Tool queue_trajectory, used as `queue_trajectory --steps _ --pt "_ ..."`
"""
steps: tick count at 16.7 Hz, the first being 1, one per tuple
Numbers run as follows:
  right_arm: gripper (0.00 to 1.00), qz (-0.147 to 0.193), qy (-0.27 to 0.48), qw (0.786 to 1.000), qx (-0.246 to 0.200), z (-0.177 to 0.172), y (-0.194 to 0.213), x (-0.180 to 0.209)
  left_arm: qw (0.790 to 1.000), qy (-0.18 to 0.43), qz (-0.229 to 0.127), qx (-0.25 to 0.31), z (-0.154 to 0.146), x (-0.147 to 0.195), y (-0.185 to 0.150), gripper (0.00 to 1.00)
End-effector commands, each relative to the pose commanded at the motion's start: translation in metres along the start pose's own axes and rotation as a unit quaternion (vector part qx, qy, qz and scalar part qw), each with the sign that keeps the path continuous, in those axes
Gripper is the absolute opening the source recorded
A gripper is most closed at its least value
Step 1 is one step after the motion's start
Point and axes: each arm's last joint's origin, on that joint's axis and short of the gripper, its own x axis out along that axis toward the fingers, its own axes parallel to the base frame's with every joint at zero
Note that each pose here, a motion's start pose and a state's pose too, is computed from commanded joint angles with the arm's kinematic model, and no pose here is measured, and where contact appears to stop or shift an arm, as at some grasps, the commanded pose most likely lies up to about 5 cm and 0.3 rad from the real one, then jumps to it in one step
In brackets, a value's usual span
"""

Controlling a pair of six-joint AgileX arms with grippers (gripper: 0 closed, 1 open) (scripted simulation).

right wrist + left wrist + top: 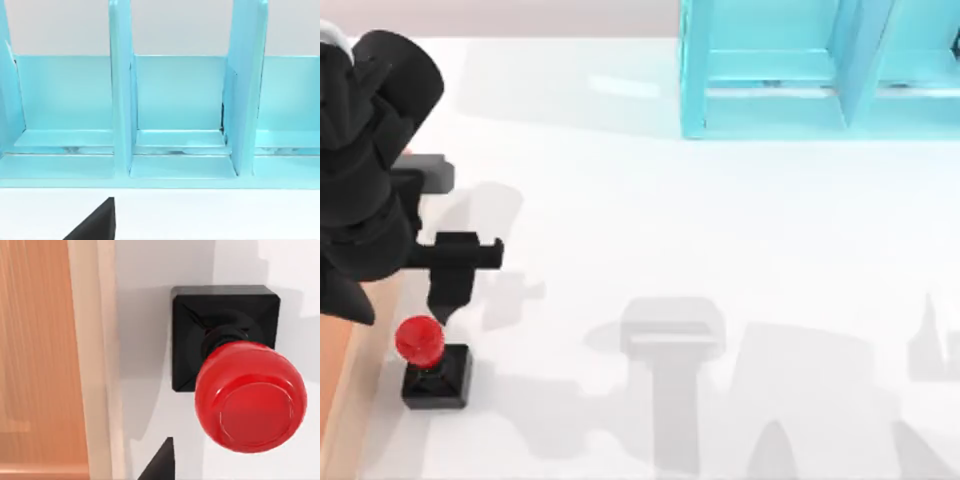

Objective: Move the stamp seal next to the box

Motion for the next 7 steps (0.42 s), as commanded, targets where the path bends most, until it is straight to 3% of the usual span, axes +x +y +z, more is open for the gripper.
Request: queue_trajectory --steps 2,7 --pt "1.0 0.0 0.0 1.0 0.0 0.0 0.0 0.0 1.0 0.0 0.0 0.0 0.0 0.0 0.0 1.0" --pt "1.0 0.0 0.0 1.0 0.0 0.0 0.0 0.0 1.0 0.0 0.0 0.0 0.0 0.0 0.0 1.0"
